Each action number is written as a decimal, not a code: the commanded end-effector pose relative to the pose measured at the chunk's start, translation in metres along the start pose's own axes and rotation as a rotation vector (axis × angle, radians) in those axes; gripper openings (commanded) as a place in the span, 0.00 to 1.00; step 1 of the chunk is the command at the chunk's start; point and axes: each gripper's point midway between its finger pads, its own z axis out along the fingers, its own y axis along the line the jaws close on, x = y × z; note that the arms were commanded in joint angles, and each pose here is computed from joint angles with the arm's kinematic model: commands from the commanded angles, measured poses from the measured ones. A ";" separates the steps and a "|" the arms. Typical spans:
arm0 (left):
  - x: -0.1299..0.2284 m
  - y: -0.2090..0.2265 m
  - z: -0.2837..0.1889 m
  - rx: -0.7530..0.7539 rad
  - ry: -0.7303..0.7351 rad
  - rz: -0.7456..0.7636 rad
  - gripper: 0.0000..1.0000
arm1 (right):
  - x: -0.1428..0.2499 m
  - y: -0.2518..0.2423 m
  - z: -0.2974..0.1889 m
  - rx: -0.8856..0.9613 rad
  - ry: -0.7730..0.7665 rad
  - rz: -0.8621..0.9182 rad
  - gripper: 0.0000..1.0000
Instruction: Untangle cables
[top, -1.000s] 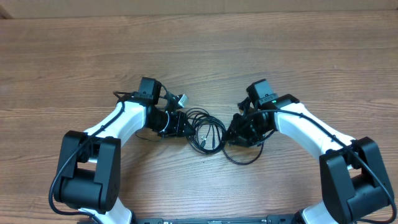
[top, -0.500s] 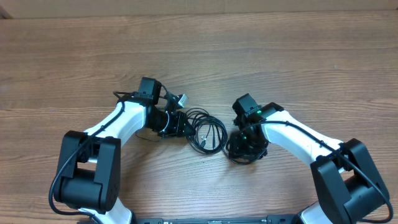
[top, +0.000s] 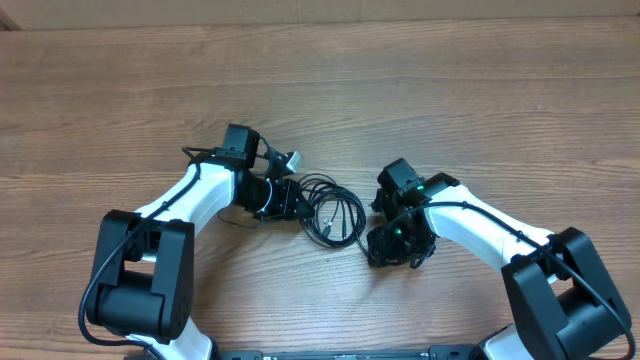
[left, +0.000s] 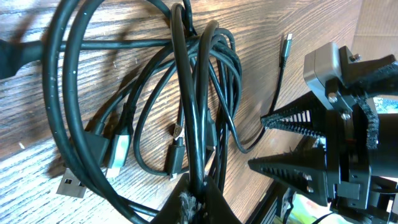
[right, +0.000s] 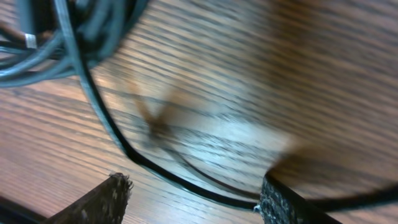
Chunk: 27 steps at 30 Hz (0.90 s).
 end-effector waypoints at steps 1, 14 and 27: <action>0.004 0.004 0.004 0.000 0.017 0.006 0.07 | 0.005 0.002 0.012 -0.024 0.019 -0.055 0.66; 0.004 0.004 0.004 0.000 0.017 0.006 0.08 | 0.011 0.039 0.009 -0.252 0.051 -0.023 0.19; 0.004 0.004 0.004 0.000 0.017 0.006 0.08 | -0.018 0.052 0.005 -0.319 -0.046 0.062 0.15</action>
